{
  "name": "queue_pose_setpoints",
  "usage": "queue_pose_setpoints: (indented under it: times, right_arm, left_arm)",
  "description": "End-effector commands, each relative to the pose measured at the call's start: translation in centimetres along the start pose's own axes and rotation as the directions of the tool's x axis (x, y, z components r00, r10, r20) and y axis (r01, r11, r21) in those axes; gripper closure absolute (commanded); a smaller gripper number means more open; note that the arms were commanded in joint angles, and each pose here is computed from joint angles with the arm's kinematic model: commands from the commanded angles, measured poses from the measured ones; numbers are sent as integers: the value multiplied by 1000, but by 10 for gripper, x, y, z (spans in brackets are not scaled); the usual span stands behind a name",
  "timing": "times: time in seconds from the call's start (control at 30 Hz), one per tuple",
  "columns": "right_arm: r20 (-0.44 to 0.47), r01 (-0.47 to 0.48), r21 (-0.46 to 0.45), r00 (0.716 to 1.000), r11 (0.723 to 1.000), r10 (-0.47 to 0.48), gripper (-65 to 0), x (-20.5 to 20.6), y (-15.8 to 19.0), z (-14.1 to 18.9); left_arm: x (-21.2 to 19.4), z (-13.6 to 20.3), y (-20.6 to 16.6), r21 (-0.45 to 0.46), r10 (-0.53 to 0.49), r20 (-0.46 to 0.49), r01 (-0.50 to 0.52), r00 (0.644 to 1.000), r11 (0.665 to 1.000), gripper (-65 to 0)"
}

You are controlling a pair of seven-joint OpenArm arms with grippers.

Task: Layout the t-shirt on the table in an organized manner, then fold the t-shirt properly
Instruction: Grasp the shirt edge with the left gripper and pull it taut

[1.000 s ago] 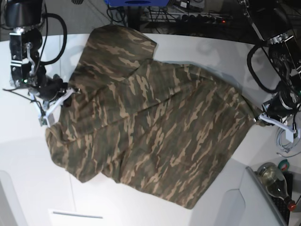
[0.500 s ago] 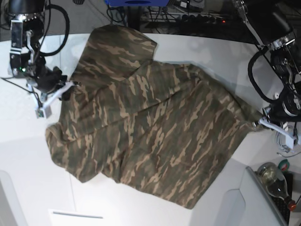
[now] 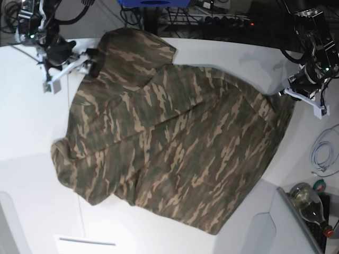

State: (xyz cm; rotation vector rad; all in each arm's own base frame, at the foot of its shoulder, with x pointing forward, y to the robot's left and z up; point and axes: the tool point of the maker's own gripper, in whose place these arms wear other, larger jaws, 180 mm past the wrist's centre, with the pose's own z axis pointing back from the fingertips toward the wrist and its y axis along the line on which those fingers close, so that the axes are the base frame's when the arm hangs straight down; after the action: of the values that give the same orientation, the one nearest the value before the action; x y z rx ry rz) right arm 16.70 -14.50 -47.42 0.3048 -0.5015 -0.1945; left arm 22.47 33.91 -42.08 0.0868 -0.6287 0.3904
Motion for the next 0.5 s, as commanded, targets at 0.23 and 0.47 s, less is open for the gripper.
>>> queue_pose_setpoints:
  times: [0.23,0.47]
  right_arm:
    - [-98,-26,69,995,997,32,-524,-33,20,-19]
    - [-136,-65,136,987,989,84,-506,-47,47,-26]
  left_arm:
    - [18,5,2,0,-12,65,12,998,1000,0]
    - [20,5,2,-2,-11,69,11,998,1000,0]
